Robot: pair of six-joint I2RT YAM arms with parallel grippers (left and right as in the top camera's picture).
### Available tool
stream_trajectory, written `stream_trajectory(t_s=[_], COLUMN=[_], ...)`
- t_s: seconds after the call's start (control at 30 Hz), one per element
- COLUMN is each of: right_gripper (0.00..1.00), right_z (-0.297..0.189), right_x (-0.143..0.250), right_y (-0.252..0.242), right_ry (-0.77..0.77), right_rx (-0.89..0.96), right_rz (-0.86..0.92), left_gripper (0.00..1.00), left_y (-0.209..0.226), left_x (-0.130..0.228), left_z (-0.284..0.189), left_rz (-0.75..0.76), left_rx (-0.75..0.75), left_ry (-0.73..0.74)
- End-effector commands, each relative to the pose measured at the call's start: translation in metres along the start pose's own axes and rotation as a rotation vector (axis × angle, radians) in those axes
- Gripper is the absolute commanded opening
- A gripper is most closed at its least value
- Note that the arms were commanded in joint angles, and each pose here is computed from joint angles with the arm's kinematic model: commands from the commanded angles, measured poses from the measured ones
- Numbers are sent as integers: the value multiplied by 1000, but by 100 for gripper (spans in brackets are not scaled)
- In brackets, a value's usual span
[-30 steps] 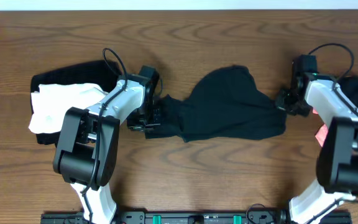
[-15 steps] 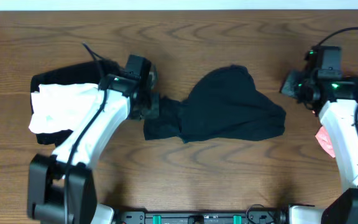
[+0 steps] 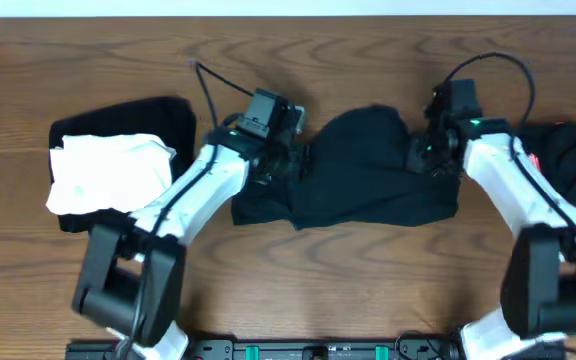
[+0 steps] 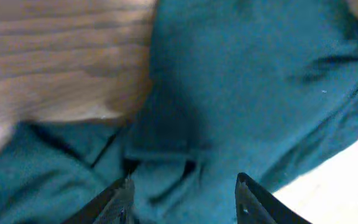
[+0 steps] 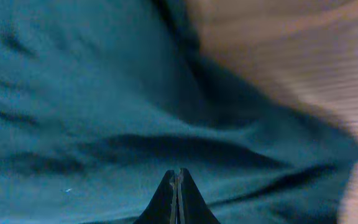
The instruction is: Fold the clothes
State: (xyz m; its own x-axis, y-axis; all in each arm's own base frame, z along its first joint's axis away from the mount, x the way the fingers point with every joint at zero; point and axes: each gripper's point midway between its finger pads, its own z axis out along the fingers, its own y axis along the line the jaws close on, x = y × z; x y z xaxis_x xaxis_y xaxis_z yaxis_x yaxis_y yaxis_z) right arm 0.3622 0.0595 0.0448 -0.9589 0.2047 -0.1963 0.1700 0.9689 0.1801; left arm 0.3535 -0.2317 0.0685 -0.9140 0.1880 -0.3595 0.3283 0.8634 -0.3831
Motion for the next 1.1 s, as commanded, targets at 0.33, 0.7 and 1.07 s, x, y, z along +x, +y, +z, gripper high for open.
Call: stream_trajectory(t_s=[0.33, 0.7, 1.07], right_gripper=[2, 2, 2], right_z=[17, 6, -3], right_x=[30, 40, 44], right_y=[18, 34, 37], right_ry=[133, 160, 160], right_rx=[-57, -158, -152], right_rz=[-117, -219, -243], left_gripper=[20, 6, 6], left_y=[8, 9, 30], left_x=[-14, -45, -114], left_z=[38, 27, -17], left_rz=[45, 74, 75], left_rx=[24, 29, -5], left_ry=[-38, -125, -299])
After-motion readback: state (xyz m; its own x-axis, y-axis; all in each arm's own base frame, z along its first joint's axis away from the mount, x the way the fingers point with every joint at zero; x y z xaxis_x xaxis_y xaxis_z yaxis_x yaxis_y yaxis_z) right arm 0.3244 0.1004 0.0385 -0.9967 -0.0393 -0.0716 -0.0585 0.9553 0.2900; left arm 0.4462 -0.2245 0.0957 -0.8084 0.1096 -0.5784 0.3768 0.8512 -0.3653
